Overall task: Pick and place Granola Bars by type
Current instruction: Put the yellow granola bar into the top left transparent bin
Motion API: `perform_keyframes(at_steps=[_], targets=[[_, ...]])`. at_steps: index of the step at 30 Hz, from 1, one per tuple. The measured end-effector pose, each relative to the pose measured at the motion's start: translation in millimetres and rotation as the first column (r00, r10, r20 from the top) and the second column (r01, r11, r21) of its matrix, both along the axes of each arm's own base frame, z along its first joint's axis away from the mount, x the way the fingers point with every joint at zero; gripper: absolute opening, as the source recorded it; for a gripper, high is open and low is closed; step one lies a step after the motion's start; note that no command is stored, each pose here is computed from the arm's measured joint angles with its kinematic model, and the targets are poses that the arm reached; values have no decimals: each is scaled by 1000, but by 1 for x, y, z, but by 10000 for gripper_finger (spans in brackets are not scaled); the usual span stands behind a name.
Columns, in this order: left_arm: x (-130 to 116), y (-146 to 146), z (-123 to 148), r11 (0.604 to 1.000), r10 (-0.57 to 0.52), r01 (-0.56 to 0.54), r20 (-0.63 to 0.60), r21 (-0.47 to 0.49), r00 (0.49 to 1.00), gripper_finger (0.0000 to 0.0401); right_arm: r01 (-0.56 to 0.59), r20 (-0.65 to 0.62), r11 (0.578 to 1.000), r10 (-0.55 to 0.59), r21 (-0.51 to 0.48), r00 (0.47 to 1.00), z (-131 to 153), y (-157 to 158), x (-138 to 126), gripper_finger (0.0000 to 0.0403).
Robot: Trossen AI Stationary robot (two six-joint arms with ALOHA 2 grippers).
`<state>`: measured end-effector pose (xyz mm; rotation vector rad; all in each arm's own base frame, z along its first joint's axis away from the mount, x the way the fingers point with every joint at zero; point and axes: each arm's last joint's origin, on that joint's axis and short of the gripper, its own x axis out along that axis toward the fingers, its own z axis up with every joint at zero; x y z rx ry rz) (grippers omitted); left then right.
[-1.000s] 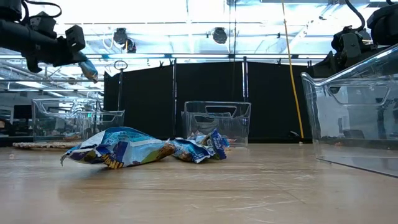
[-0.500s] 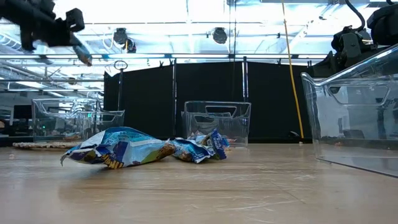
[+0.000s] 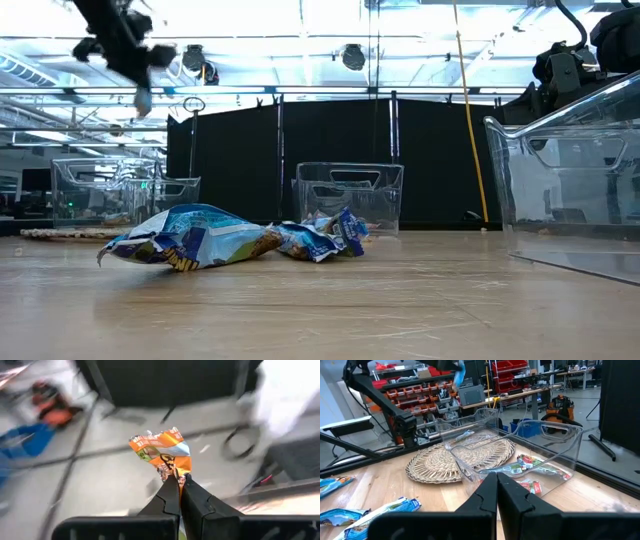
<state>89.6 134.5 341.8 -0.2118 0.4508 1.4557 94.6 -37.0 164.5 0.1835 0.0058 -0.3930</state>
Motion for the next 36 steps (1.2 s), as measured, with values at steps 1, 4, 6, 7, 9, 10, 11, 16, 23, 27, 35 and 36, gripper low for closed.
perform_keyframes(at_steps=[1,4,6,7,9,10,11,16,23,27,35,36], targets=[[0,0,-3,1000,19,-19,-36,-21,999,4,0,0,1000,0,0,1000,0,0,0,0],[6,-4,2,1000,-4,4,3,6,1000,4,-1,0,1000,1,0,1000,0,0,0,0],[6,-8,0,998,-47,49,62,-30,997,3,0,-4,1000,0,1,1000,0,0,0,0],[5,-9,1,998,-59,62,100,-30,993,3,0,-4,1000,0,1,1000,0,0,0,0],[2,-10,0,996,-61,69,117,-62,991,3,0,-4,1000,0,1,1000,0,0,0,0],[1,-10,-3,993,-62,73,115,-91,991,3,0,-4,1000,0,1,1000,0,0,0,0],[1,-9,-5,990,-68,82,122,-116,990,3,-1,-4,1000,1,1,1000,0,0,0,0],[3,-8,-28,975,-68,87,101,-205,993,4,0,-4,1000,0,1,1000,0,0,0,0],[6,-7,-82,929,-102,133,107,-345,989,3,-1,-4,1000,1,1,1000,0,0,0,0],[5,-6,-105,915,-96,134,117,-381,988,5,-1,-4,1000,1,1,1000,0,0,0,0],[-1,-11,-136,887,-50,89,99,-452,994,4,-1,-4,1000,1,1,1000,0,0,0,0],[-1,-12,-140,882,-47,89,103,-462,994,3,0,-4,1000,0,1,1000,0,0,0,0]])
